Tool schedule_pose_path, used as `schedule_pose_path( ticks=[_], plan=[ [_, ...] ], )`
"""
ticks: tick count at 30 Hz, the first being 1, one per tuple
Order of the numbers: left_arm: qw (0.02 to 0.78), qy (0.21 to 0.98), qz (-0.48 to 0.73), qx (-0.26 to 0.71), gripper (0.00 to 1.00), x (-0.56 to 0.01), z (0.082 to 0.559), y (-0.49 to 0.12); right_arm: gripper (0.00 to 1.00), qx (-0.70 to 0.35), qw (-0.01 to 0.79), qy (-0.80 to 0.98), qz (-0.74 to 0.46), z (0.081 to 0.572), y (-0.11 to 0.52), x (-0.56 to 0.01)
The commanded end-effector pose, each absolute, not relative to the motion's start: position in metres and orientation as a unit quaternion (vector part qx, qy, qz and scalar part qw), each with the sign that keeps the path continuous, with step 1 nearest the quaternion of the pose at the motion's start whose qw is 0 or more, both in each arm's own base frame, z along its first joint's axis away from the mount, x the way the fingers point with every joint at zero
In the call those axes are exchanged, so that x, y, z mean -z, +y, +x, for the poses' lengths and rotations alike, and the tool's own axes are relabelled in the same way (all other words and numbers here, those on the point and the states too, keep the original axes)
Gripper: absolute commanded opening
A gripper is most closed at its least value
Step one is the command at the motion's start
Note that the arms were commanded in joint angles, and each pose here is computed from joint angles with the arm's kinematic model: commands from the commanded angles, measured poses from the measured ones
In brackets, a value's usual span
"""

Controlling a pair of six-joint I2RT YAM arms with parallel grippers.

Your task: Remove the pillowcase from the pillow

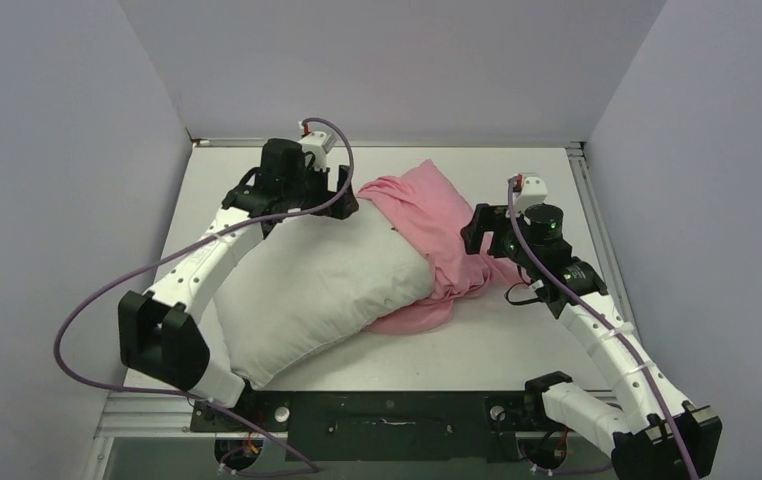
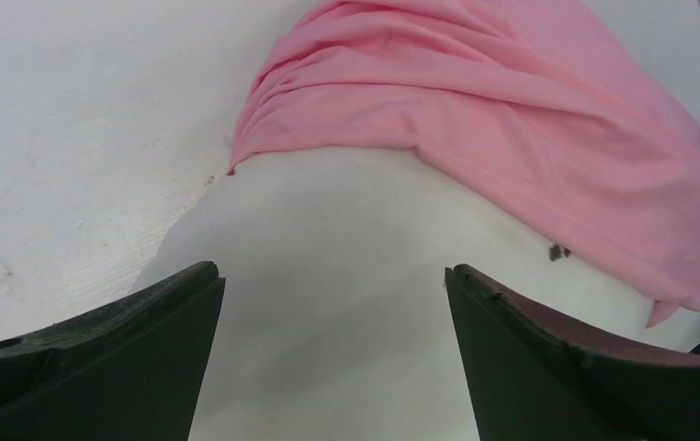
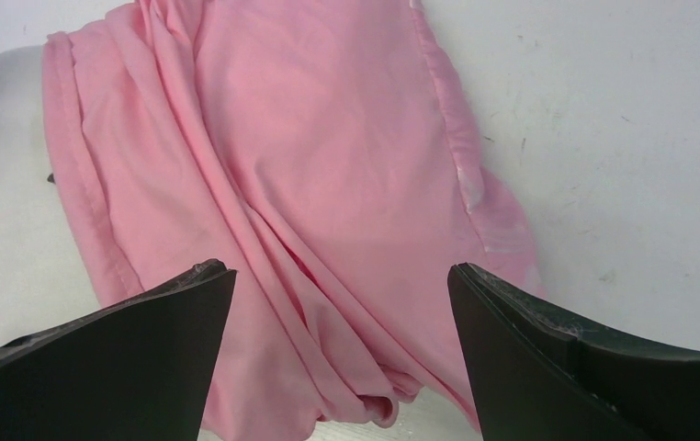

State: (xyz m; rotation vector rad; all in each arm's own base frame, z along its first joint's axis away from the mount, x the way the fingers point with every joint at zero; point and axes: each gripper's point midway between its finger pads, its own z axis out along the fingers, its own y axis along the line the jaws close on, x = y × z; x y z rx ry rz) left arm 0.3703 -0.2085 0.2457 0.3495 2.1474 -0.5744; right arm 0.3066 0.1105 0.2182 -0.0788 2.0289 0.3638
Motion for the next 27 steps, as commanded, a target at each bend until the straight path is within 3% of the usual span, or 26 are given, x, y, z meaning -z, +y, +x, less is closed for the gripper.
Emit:
schedule_pose_path(
  ticks=[1, 4, 7, 13, 16, 27],
  plan=[
    [0.395, 0.862, 0.14, 0.286, 0.94, -0.23, 0.395, -0.221, 0.9, -0.198, 0.55, 0.809, -0.063, 0.322, 0.132, -0.258],
    [0.36, 0.861, 0.136, 0.333, 0.91, -0.211, 0.399, -0.234, 0.9, -0.21, 0.55, 0.805, -0.072, 0.327, 0.142, -0.261],
    [0.327, 0.859, 0.141, 0.369, 0.77, -0.197, 0.391, -0.245, 0.9, -0.218, 0.549, 0.803, -0.08, 0.333, 0.152, -0.264],
    [0.316, 0.846, 0.144, 0.403, 0.21, -0.198, 0.371, -0.256, 0.9, -0.216, 0.545, 0.803, -0.108, 0.344, 0.178, -0.268],
    [0.329, 0.843, 0.159, 0.396, 0.0, -0.207, 0.359, -0.258, 0.9, -0.207, 0.544, 0.803, -0.127, 0.349, 0.193, -0.271],
    [0.384, 0.835, 0.238, 0.315, 0.0, -0.23, 0.305, -0.266, 0.9, -0.203, 0.52, 0.813, -0.164, 0.373, 0.23, -0.275]
  ],
)
